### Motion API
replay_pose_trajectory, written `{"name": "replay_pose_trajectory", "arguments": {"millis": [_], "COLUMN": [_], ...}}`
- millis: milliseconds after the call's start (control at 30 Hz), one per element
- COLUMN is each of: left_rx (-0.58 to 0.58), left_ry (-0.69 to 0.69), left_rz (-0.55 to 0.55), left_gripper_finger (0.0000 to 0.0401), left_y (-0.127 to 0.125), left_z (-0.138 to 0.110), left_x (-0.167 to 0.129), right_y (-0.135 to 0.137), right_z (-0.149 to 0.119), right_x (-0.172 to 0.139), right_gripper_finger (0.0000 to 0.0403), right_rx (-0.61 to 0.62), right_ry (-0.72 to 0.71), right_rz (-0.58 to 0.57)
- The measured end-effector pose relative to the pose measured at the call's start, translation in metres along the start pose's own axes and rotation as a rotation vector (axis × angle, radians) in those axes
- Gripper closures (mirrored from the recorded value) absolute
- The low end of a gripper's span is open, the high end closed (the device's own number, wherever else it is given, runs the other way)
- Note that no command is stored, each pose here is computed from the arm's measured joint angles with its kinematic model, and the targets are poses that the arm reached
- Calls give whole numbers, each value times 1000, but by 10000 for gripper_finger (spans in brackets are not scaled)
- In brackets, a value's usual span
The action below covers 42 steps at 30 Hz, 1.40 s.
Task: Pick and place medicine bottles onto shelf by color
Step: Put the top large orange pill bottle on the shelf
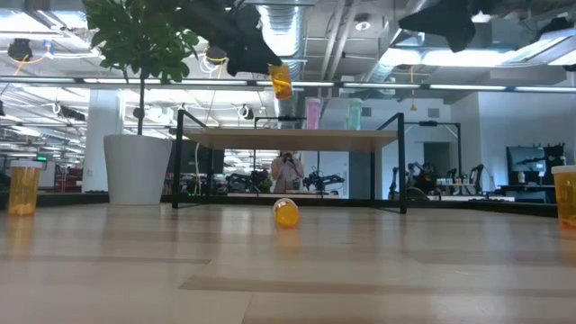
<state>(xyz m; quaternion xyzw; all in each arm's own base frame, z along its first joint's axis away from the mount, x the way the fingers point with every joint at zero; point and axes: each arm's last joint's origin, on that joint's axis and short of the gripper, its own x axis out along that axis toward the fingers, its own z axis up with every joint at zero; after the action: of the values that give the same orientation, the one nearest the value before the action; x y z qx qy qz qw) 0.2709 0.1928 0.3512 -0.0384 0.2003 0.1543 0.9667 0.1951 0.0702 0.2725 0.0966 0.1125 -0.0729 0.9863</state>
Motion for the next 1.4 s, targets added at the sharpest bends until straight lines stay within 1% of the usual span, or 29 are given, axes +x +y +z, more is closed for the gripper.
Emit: {"name": "replay_pose_trajectory", "arguments": {"millis": [100, 267, 433, 600, 800, 933, 1033, 1100, 1400], "left_rx": [10, 0, -23, -32, -31, -31, -39, -41, -46], "left_ry": [5, 33, 101, 139, 160, 186, 213, 218, 170], "left_rz": [23, 56, 57, 59, 94, 126, 123, 124, 131], "left_gripper_finger": [209, 209, 209, 209, 209, 209, 209, 209, 209], "left_y": [4, 13, 19, 21, 23, 24, 24, 24, 24], "left_z": [4, -1, -14, -22, -24, -31, -38, -39, -34], "left_x": [6, 15, 30, 41, 41, 42, 44, 44, 44], "right_y": [-3, -6, -6, -6, -6, -6, -6, -6, -6], "right_z": [-6, -13, -13, -13, -13, -13, -13, -13, -12], "right_x": [-6, -9, -9, -8, -8, -8, -8, -8, -8], "right_gripper_finger": [131, 131, 131, 131, 131, 131, 131, 131, 131], "right_rx": [7, 10, 10, 4, 4, 4, 4, 10, 19], "right_ry": [-29, -34, -34, -35, -35, -35, -35, -35, -47], "right_rz": [21, 27, 27, 25, 25, 25, 25, 25, 30]}}
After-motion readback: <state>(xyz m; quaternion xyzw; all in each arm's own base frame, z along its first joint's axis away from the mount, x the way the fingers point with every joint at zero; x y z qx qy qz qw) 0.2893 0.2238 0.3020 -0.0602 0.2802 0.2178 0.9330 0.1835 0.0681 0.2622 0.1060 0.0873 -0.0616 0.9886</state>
